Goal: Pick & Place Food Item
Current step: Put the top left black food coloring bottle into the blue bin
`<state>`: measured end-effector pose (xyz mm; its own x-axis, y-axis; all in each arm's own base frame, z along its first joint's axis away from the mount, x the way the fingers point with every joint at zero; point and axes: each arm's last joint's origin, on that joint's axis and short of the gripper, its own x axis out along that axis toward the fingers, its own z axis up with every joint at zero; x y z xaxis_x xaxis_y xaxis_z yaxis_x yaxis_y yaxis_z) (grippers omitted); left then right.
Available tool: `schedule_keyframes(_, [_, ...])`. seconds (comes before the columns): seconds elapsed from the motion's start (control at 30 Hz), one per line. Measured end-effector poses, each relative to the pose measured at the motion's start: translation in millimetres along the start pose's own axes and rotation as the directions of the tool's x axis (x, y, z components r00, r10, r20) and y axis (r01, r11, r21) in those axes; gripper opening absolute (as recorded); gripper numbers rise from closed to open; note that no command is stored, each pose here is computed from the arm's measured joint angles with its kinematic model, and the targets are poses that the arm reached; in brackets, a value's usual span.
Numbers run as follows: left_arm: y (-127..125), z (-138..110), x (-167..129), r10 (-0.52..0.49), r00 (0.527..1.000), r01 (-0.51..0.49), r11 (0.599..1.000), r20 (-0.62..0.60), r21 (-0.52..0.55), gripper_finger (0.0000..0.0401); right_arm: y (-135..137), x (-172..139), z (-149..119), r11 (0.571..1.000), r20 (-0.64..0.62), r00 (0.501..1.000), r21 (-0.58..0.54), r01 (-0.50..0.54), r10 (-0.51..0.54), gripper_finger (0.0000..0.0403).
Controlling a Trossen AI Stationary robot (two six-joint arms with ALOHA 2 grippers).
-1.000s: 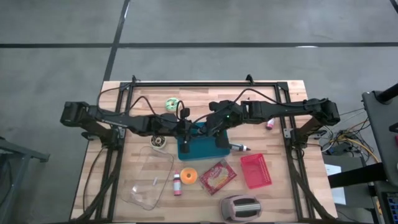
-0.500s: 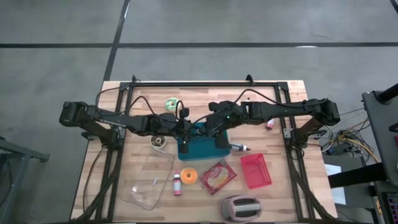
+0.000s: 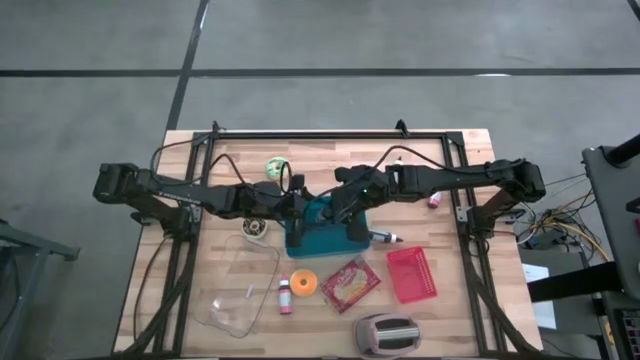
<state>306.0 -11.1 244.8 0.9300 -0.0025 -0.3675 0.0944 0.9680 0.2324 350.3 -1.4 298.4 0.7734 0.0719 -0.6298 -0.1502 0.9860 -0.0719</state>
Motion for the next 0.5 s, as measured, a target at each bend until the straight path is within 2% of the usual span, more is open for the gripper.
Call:
schedule_keyframes(0.1, [-1.3,-0.5,-3.7,-0.057,0.998,0.057,0.998,-0.011,0.016,0.0326,0.0,0.1,0.1,1.000,0.002,1.000,0.000,0.005,-0.005,0.0124])
schedule_keyframes(0.3, [2.5,11.9,-33.7,-0.054,0.999,0.054,0.998,-0.001,0.023,0.0326,-1.5,0.8,-2.8,0.998,-0.016,0.998,0.001,0.059,-0.059,0.0123])
schedule_keyframes(0.43, [4.5,14.4,-61.3,-0.022,0.998,0.021,1.000,0.066,0.018,0.0326,-3.2,-0.3,0.5,0.994,0.018,0.994,-0.005,0.111,-0.111,0.0123])
schedule_keyframes(0.5, [4.0,11.9,-74.3,-0.004,0.990,0.002,1.000,0.139,0.015,0.0325,-3.5,-3.0,4.6,0.993,0.063,0.991,-0.016,0.119,-0.118,0.0123])
